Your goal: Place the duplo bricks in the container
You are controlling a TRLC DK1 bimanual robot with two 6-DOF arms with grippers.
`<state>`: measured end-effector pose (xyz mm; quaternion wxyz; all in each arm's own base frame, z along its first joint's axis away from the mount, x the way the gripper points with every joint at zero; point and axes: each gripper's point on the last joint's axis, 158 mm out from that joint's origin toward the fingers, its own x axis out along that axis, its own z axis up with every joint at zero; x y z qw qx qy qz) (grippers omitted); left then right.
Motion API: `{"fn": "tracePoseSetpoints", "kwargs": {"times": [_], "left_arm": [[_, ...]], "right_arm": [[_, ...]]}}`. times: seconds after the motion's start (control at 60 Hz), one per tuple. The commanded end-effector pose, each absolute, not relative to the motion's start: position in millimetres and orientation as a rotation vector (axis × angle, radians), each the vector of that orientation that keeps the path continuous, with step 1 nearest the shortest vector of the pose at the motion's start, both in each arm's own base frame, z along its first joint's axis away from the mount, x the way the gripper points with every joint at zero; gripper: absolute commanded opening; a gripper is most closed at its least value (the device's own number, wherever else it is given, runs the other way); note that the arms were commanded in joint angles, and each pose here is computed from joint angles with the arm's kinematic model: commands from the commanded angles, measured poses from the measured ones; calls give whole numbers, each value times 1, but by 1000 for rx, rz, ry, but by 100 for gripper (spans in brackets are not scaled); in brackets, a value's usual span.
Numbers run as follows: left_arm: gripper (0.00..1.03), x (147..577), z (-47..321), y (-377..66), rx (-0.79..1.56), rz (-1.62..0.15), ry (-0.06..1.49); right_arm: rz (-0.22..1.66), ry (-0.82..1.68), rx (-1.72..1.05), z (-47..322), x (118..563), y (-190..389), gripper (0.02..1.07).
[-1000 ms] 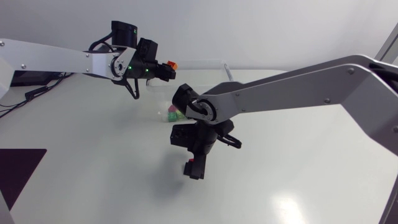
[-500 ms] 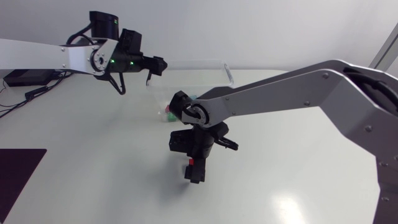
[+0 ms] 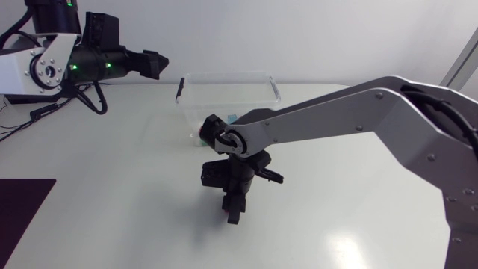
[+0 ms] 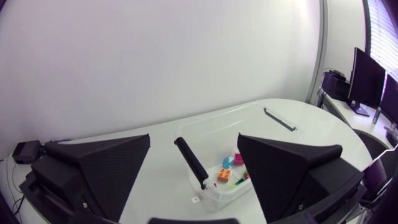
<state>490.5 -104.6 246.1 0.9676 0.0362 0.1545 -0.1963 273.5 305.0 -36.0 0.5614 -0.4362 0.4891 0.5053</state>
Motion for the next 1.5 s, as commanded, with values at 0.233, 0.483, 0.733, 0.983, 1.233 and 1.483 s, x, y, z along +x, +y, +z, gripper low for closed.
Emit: {"fn": "tracePoseSetpoints", "kwargs": {"times": [0.233,0.483,0.733,0.983,1.233,1.483], "left_arm": [[98,431,249,-98,59,-398,275],[98,407,235,-90,73,-389,294],[98,387,223,-82,92,-375,309],[98,366,216,-70,111,-352,312],[98,341,198,-68,132,-357,326],[98,329,183,-68,138,-361,341]], "right_arm": [[1143,1056,-1006,13,268,302,34],[1015,949,-948,66,299,296,34],[853,856,-843,117,361,283,34],[688,771,-740,161,429,274,34],[567,731,-635,174,485,263,34],[486,715,-556,175,533,254,34]]}}
